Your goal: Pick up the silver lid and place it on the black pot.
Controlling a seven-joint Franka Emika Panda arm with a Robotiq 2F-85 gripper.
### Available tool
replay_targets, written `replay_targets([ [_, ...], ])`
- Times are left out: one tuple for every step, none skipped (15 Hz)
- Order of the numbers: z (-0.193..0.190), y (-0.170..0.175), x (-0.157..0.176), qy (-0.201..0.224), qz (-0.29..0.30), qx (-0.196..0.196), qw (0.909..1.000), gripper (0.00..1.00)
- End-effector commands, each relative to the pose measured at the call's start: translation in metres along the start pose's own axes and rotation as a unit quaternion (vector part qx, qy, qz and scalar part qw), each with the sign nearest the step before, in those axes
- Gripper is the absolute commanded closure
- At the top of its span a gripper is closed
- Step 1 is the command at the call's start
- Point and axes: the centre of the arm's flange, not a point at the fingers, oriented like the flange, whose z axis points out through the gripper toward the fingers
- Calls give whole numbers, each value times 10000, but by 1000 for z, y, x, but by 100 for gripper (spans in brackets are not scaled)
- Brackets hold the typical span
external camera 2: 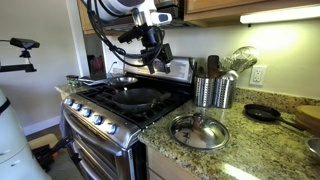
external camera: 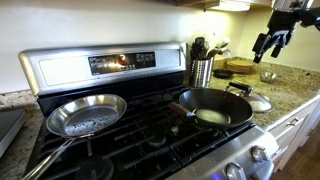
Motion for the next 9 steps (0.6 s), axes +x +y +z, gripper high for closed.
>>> replay_targets([
  [31,36,13,236,373,-100,9990,0],
  [40,44,16,304,456,-103,9984,0],
  [51,51,20,312,544,-64,9980,0],
  [60,57,23,332,595,-53,9977,0],
  [70,62,26,334,660,-44,9973,0],
  [79,66,29,325,724,-34,9968,0],
  [86,71,32,332,770,-21,9965,0],
  [92,75,35,340,804,-20,9962,0],
  [96,79,37,342,847,-39,9958,0],
])
